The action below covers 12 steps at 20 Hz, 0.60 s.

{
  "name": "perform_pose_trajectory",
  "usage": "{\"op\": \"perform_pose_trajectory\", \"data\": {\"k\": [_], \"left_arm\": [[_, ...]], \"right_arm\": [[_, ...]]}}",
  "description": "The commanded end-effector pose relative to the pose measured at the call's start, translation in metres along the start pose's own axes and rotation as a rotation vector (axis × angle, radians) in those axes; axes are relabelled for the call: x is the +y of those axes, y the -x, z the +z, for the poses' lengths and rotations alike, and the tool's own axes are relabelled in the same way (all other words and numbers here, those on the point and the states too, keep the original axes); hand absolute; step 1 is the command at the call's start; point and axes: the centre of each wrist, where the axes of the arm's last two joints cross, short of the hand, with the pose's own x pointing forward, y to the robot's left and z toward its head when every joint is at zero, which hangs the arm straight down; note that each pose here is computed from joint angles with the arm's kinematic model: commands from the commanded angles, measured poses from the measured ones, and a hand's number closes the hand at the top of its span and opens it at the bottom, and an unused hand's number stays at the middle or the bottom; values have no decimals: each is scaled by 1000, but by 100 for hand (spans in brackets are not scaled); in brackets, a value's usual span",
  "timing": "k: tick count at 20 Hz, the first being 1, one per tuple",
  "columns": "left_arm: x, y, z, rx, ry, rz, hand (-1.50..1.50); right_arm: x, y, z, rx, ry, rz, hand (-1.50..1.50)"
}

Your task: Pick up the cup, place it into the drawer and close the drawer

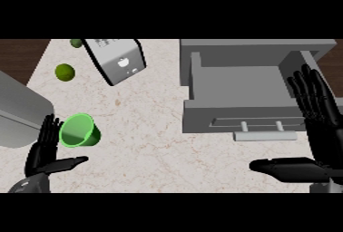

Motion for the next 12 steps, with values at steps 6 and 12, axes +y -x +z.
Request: {"op": "perform_pose_trajectory", "data": {"k": [6,12], "left_arm": [[-4,5,2,-68,32,30,-150],[-14,6,-1,-77,51,82,-150]], "right_arm": [[-9,2,-2,1,-13,-16,-150],[-14,-16,8,8,-2,-12,-150]]}}
